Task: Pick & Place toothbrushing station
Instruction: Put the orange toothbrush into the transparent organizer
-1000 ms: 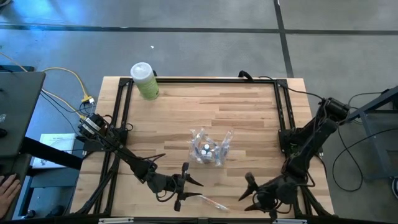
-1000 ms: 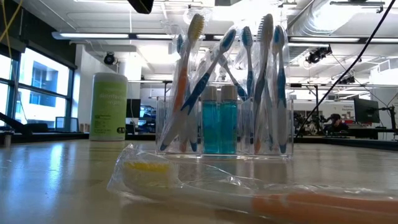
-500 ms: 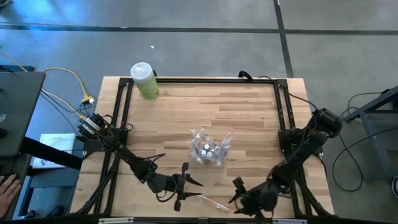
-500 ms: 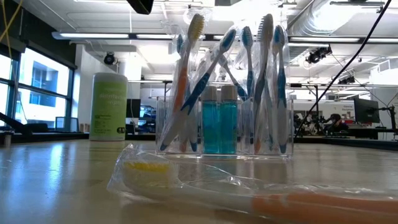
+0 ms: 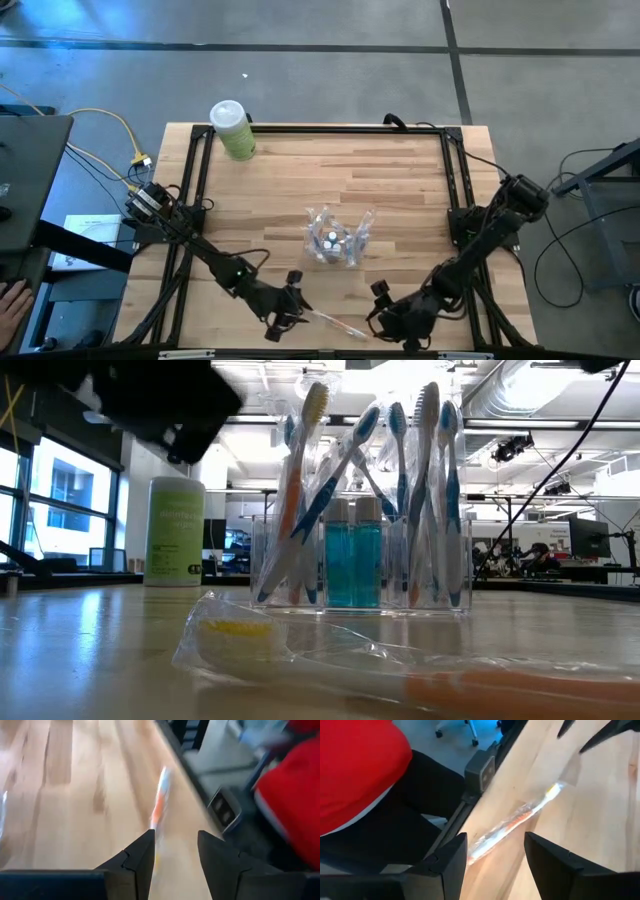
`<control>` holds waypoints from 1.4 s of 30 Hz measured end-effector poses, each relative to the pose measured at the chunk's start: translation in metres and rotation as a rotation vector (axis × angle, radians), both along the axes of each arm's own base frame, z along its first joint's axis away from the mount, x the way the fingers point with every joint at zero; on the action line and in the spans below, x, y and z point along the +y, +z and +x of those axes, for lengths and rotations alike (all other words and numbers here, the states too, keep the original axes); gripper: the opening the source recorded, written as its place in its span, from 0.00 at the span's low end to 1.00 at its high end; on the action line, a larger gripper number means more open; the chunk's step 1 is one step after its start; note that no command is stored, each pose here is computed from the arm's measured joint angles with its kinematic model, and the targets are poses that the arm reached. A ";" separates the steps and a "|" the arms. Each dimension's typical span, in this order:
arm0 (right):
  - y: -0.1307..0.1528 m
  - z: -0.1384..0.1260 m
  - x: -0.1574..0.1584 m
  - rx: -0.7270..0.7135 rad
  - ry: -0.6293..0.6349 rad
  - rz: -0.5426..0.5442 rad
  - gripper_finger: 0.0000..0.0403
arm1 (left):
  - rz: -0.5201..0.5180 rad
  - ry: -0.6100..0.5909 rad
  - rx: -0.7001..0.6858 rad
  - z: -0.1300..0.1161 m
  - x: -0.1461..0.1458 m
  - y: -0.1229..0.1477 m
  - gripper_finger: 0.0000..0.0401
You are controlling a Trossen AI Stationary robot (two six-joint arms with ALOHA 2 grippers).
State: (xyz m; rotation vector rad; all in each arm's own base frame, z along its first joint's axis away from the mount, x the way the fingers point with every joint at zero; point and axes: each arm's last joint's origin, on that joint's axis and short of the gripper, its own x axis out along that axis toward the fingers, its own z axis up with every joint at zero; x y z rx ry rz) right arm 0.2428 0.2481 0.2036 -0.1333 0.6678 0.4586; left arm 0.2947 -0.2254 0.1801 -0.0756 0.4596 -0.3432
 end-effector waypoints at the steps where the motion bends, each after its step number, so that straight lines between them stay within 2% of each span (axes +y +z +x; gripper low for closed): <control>1: 0.000 0.000 0.000 0.000 -0.003 -0.001 0.47 | 0.027 -0.001 0.022 -0.001 0.001 -0.003 0.36; 6: 0.000 0.000 -0.001 0.002 -0.004 -0.005 0.47 | 0.117 -0.022 0.067 -0.005 0.002 -0.009 0.36; 13: -0.001 0.000 -0.001 0.005 -0.002 -0.006 0.47 | 0.175 0.064 0.066 0.002 0.001 -0.033 0.36; 16: -0.001 0.000 -0.001 0.006 0.000 -0.006 0.47 | 0.156 0.061 0.060 0.006 0.000 -0.041 0.36; 22: -0.001 0.000 -0.001 0.006 -0.001 -0.006 0.47 | 0.149 0.060 0.055 0.007 0.000 -0.040 0.36; 29: -0.001 0.000 -0.001 0.006 0.001 -0.008 0.47 | 0.076 0.022 0.111 0.015 0.006 -0.052 0.36; 36: -0.001 0.000 -0.001 0.006 0.001 -0.009 0.47 | 0.077 0.018 0.118 0.017 0.009 -0.053 0.36; 42: -0.001 0.000 -0.001 0.005 0.001 -0.009 0.47 | 0.012 0.012 0.211 0.019 0.015 -0.061 0.36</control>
